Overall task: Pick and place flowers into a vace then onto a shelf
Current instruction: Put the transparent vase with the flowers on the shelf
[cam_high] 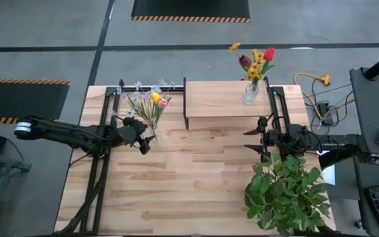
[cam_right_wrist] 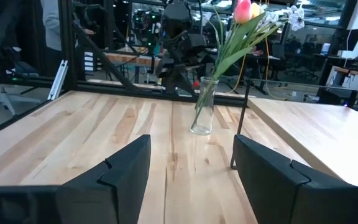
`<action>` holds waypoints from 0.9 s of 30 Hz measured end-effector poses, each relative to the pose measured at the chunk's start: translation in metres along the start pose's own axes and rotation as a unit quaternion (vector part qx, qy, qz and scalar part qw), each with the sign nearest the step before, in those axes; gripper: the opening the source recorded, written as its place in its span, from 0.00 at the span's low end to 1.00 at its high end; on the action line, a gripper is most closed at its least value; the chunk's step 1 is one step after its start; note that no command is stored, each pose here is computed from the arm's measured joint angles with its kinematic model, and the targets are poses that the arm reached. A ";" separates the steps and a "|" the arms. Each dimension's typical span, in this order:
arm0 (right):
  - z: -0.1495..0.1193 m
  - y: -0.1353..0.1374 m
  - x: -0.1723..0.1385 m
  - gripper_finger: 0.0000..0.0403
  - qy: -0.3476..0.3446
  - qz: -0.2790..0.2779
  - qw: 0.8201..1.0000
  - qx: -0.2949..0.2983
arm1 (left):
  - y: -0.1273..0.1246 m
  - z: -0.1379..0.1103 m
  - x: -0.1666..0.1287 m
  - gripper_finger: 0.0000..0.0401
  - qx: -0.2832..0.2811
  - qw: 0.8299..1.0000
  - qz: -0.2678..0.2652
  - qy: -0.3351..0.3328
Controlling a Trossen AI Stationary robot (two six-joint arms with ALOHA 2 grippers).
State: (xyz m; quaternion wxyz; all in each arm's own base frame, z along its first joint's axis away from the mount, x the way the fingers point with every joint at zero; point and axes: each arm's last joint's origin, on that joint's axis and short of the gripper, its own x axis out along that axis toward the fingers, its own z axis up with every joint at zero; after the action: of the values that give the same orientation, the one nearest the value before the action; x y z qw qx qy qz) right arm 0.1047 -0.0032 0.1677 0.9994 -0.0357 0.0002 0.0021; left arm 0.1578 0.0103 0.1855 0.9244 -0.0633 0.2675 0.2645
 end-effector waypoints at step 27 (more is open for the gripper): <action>0.000 0.000 0.000 0.54 0.000 0.001 1.000 0.000 | -0.014 -0.008 0.039 0.55 0.013 0.997 0.075 -0.010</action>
State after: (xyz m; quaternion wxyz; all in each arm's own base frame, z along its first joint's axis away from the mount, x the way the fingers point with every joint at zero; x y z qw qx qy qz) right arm 0.1047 -0.0032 0.1678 0.9994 -0.0359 0.0004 0.0027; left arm 0.1894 0.0141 0.1575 0.9053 -0.0283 0.2653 0.3306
